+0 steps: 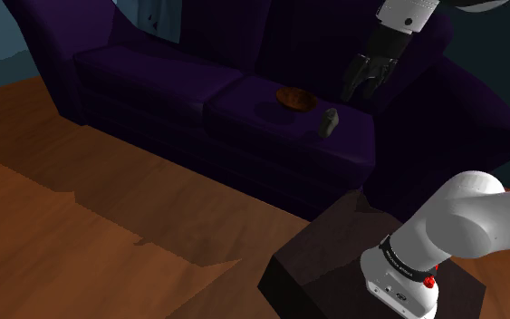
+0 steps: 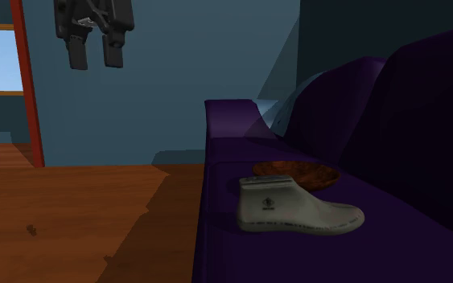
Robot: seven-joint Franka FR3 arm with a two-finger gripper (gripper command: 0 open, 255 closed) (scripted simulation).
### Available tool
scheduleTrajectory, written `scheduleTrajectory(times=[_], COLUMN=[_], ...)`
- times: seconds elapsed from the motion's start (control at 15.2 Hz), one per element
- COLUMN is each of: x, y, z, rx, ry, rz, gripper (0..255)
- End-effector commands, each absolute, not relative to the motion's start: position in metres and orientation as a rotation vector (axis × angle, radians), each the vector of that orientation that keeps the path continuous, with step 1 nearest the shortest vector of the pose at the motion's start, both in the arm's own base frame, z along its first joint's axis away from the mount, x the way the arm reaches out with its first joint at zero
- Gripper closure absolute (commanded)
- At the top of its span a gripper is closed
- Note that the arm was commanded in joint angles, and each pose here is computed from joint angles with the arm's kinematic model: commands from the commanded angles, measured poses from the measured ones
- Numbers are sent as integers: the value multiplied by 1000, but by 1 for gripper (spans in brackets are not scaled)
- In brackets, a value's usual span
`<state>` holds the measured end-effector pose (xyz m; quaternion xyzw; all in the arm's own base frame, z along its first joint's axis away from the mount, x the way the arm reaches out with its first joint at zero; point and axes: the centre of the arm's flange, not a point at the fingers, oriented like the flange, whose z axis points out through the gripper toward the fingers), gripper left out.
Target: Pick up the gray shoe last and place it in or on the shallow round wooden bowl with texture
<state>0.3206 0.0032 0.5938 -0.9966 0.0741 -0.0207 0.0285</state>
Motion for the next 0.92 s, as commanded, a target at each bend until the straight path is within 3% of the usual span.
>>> scheduleTrajectory(times=[0.0, 0.86], x=[321, 406], y=[3, -94], z=[594, 513], rx=[-3075, -3111], ry=[229, 686], rz=[-64, -195], gripper=[0, 0])
